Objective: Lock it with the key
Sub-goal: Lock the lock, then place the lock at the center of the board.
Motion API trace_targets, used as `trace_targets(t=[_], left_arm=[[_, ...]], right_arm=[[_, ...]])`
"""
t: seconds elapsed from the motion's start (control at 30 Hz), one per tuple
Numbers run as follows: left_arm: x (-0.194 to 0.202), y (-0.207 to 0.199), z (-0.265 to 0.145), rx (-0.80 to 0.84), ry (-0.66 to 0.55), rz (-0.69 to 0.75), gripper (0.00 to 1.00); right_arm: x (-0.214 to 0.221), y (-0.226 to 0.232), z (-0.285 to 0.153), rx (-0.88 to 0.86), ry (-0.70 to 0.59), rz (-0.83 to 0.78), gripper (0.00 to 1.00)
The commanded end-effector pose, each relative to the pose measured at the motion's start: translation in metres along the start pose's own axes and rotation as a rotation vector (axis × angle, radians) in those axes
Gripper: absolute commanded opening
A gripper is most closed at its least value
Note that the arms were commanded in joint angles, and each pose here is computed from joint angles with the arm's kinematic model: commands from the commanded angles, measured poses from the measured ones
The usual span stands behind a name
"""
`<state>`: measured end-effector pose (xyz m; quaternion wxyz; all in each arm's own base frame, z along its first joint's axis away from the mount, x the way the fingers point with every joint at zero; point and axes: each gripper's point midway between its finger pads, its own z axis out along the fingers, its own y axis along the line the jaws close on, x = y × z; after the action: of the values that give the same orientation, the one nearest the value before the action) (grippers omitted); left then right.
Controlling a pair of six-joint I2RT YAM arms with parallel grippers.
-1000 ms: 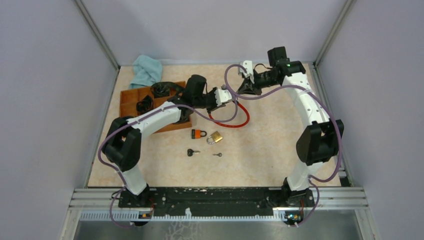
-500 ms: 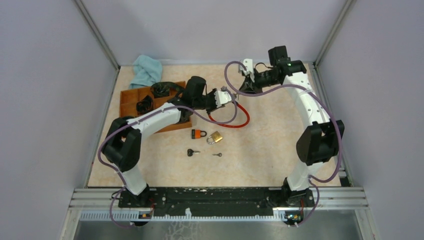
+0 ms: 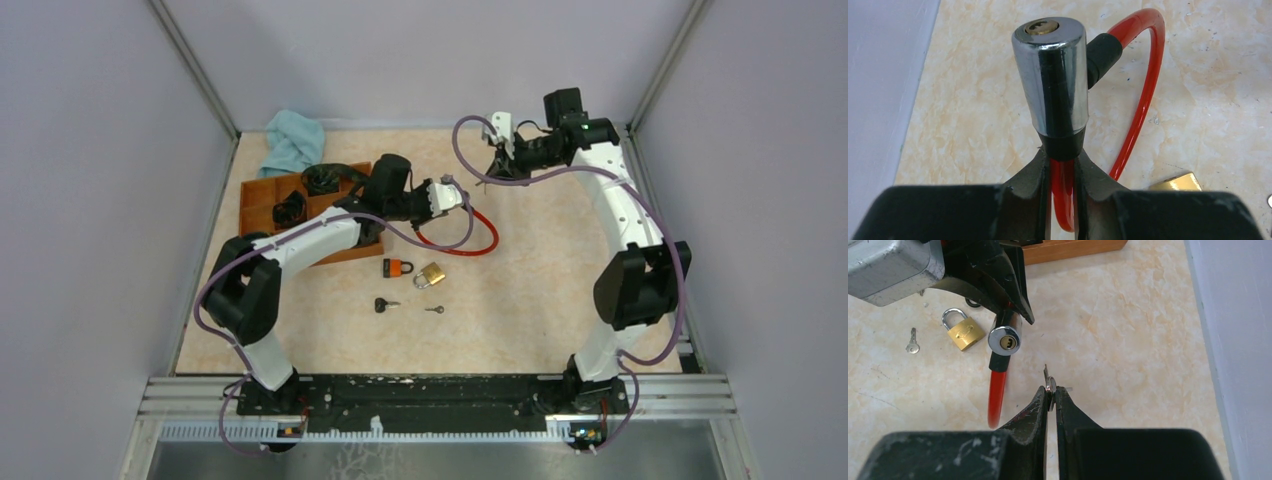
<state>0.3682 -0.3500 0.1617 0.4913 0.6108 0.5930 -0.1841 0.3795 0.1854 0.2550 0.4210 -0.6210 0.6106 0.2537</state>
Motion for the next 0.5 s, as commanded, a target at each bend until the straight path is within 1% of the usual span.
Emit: trace_targets(t=[0.0,0.1,0.23,0.3,0.47], left_arm=[[0.019,-0.024,-0.003,0.069,0.065,-0.048,0.0],[0.018,-0.023,-0.003,0.067,0.062,-0.05,0.0],[0.013,-0.016,-0.003,0.043,0.056,-0.066,0.0],[0.009,-0.009,-0.003,0.019,0.054,-0.102,0.0],[-0.007,0.013,-0.002,-0.03,0.021,-0.209,0.0]], right_arm=[[-0.033,-0.014,-0.024,0.075,-0.048,-0.063,0.0],[-0.033,-0.016,-0.028,0.09,-0.055,-0.042,0.0],[-0.03,-0.026,-0.035,0.14,-0.067,0.027,0.0],[-0.025,-0.035,-0.038,0.19,-0.073,0.09,0.0],[-0.023,-0.049,-0.062,0.349,-0.103,0.177,0.0]])
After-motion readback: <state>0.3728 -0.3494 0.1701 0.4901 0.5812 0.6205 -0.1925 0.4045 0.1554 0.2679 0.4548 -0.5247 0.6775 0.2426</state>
